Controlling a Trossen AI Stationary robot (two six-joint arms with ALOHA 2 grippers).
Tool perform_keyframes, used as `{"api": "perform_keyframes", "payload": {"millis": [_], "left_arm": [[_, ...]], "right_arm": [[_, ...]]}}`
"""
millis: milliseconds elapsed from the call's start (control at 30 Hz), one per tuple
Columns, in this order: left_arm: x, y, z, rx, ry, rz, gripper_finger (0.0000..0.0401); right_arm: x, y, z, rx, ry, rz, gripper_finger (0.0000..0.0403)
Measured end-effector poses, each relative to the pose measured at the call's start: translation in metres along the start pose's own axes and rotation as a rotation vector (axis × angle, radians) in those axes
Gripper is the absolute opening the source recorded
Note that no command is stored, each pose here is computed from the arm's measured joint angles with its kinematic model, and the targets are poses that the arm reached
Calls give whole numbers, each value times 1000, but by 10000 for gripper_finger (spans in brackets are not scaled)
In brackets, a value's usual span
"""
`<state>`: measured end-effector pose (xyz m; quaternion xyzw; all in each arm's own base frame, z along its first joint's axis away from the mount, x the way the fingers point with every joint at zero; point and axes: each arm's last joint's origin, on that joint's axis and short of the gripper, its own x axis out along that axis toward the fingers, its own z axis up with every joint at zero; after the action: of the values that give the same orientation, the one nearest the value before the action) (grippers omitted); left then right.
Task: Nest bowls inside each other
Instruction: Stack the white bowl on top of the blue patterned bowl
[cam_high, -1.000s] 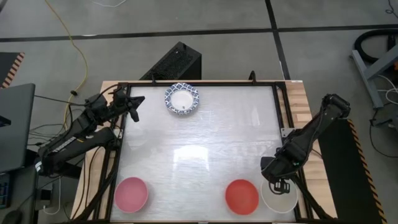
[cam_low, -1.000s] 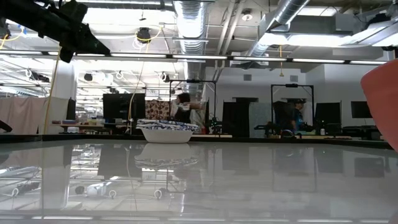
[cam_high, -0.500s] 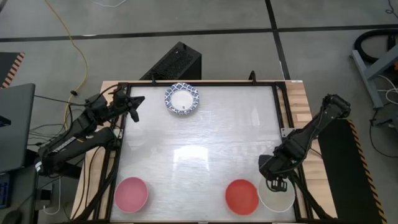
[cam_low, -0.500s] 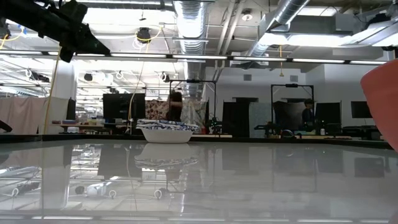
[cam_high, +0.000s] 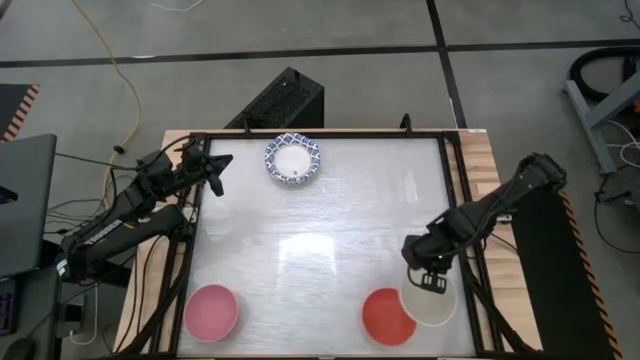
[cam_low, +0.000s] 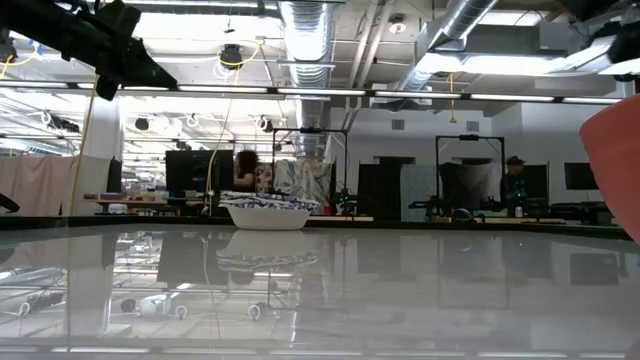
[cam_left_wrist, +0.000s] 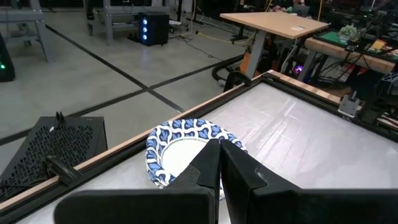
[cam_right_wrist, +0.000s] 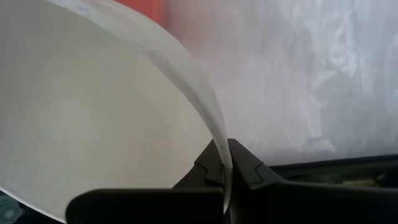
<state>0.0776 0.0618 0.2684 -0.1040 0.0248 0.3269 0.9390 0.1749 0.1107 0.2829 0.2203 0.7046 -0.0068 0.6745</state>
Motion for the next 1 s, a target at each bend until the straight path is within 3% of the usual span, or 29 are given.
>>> {"api": "perform_keyframes", "payload": {"millis": [733, 1000], "left_arm": [[0, 0, 0, -18, 0, 0, 0], [0, 0, 0, -27, -1, 2, 0]], "right_arm": [[-18, -42, 48, -76, -183, -13, 10], [-26, -64, 61, 62, -222, -23, 10]]}}
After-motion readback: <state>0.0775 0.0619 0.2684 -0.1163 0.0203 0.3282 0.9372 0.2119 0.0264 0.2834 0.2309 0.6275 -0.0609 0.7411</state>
